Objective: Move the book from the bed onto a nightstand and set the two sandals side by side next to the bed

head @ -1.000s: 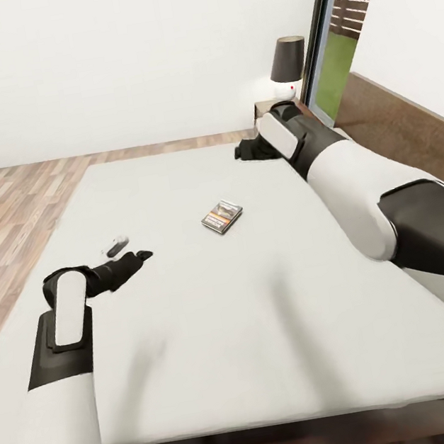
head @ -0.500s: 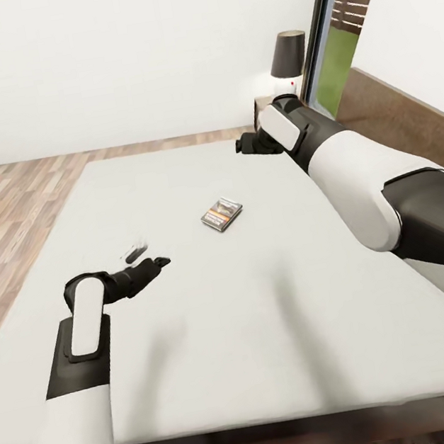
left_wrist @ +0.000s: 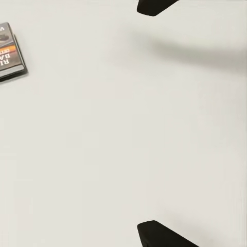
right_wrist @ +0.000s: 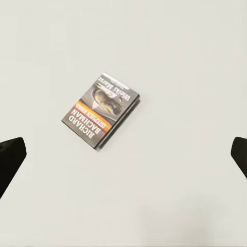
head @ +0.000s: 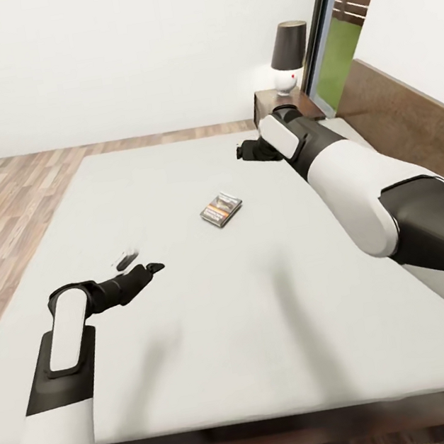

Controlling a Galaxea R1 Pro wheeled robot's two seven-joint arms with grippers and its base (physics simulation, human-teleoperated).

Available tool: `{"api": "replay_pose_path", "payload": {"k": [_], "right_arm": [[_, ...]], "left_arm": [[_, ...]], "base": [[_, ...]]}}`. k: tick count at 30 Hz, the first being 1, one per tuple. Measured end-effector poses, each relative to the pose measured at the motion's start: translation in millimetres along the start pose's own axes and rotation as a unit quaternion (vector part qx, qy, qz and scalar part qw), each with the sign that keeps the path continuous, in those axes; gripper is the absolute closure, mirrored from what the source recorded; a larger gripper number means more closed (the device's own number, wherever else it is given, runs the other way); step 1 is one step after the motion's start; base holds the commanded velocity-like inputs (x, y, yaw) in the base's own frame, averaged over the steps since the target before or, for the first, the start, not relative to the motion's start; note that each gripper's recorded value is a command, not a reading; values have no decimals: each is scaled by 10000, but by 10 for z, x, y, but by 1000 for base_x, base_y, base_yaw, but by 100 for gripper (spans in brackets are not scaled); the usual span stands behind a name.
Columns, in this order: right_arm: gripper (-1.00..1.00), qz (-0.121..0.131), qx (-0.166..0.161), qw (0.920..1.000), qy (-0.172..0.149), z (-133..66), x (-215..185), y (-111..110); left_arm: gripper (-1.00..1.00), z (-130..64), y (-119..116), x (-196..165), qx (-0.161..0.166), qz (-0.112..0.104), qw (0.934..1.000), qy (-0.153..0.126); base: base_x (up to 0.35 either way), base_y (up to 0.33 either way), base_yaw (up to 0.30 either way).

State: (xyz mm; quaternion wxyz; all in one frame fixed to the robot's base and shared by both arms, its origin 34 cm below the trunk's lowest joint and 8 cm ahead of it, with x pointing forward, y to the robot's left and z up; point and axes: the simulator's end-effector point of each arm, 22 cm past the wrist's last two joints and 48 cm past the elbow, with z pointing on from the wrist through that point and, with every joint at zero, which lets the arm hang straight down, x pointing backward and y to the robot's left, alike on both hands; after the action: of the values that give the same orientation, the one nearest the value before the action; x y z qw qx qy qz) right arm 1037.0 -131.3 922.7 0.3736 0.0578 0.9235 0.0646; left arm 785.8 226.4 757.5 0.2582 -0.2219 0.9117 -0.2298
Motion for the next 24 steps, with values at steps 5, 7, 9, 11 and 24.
{"api": "replay_pose_path", "payload": {"k": [5, 7, 9, 11, 24], "right_arm": [[-100, 8, 8, 10000, 58, 74, 84, -18], [-100, 11, 9, 10000, 73, 98, 107, -23], [-100, 12, 11, 10000, 87, 120, 126, -27], [-100, 14, 12, 9999, 101, 141, 143, -31], [-100, 22, 27, 9998, 196, 278, 259, -59]], "left_arm": [[-100, 31, 89, 33, -110, -28, 9999, 51], [-100, 43, 136, 46, -187, -37, 9998, 69], [-100, 56, 163, 57, -226, -43, 9997, 84], [-100, 69, 185, 68, -254, -49, 9996, 98], [-100, 153, 277, 134, -341, -79, 9992, 182]], "base": [[0, 0, 0], [0, 0, 0], [0, 0, 0], [0, 0, 0], [0, 0, 0]]}}
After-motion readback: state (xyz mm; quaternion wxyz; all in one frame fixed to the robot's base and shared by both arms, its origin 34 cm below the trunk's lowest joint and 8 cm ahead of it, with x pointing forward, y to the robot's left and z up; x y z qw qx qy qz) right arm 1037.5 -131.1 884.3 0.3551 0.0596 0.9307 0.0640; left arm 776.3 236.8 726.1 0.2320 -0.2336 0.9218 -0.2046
